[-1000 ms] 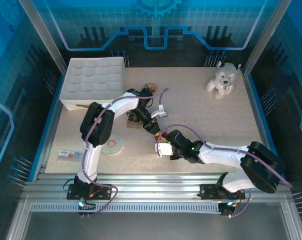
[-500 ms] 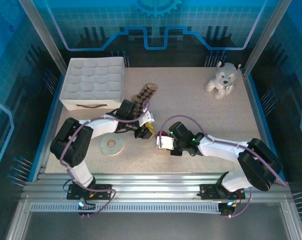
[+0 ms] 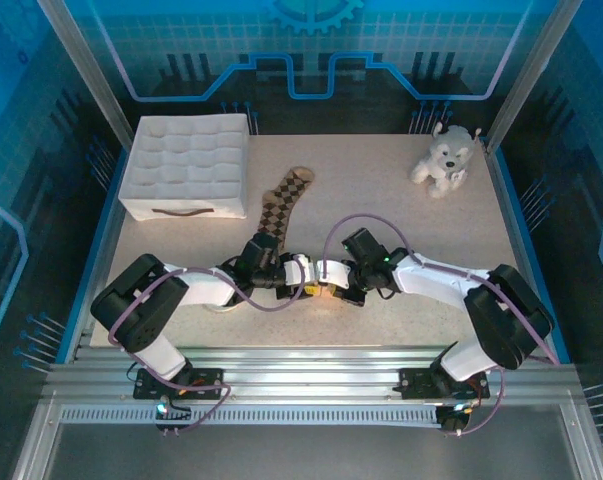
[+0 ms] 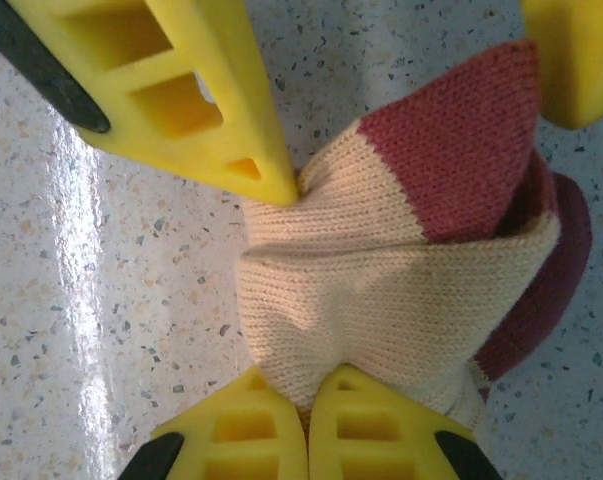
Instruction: Roll the socks
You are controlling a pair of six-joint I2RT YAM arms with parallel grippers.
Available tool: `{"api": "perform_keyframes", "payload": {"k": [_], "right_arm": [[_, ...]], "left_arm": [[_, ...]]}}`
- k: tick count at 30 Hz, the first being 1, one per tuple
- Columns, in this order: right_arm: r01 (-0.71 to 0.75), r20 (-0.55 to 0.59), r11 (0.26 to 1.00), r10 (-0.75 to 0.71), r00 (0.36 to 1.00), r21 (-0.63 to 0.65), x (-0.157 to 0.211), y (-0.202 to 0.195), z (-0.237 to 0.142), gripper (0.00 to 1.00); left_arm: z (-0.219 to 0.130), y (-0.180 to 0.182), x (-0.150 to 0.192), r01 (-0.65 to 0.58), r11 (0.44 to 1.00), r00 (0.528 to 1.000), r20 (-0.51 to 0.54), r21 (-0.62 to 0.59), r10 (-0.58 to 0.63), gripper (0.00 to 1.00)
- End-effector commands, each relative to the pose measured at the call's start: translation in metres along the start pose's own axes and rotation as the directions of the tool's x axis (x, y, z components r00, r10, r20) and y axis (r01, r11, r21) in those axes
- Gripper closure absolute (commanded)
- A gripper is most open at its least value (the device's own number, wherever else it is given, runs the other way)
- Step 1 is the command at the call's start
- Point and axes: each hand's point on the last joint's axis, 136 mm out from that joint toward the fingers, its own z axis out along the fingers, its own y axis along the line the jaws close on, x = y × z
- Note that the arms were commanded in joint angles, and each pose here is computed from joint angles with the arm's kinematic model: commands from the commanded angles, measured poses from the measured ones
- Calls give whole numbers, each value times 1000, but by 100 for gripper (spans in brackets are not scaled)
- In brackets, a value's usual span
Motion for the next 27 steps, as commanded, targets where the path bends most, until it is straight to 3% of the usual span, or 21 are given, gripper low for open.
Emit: {"api": "perform_keyframes", "payload": {"k": [1, 10, 14, 20, 27], "right_arm": [[-108, -127, 980, 87, 988, -165, 33, 33, 8, 100], [-168, -154, 961, 136, 979, -220, 32, 27, 10, 100], [-191, -162, 950, 154, 975, -246, 33, 27, 11, 100], [-236, -139, 931, 204, 969, -278, 25, 18, 7, 100], [-282, -154, 904, 244, 957, -322, 25, 13, 6, 100]], "left_arm": [[-5, 16, -15, -95, 990, 995, 32, -108, 99, 42], [-21, 9, -14, -193, 974, 981, -35, -118, 190, 41], [-16, -6, -19, -233, 970, 972, -43, -70, 230, 41], [-20, -8, -22, -217, 969, 976, -25, -114, 216, 41], [-13, -25, -24, -305, 950, 951, -63, -64, 302, 40]]}}
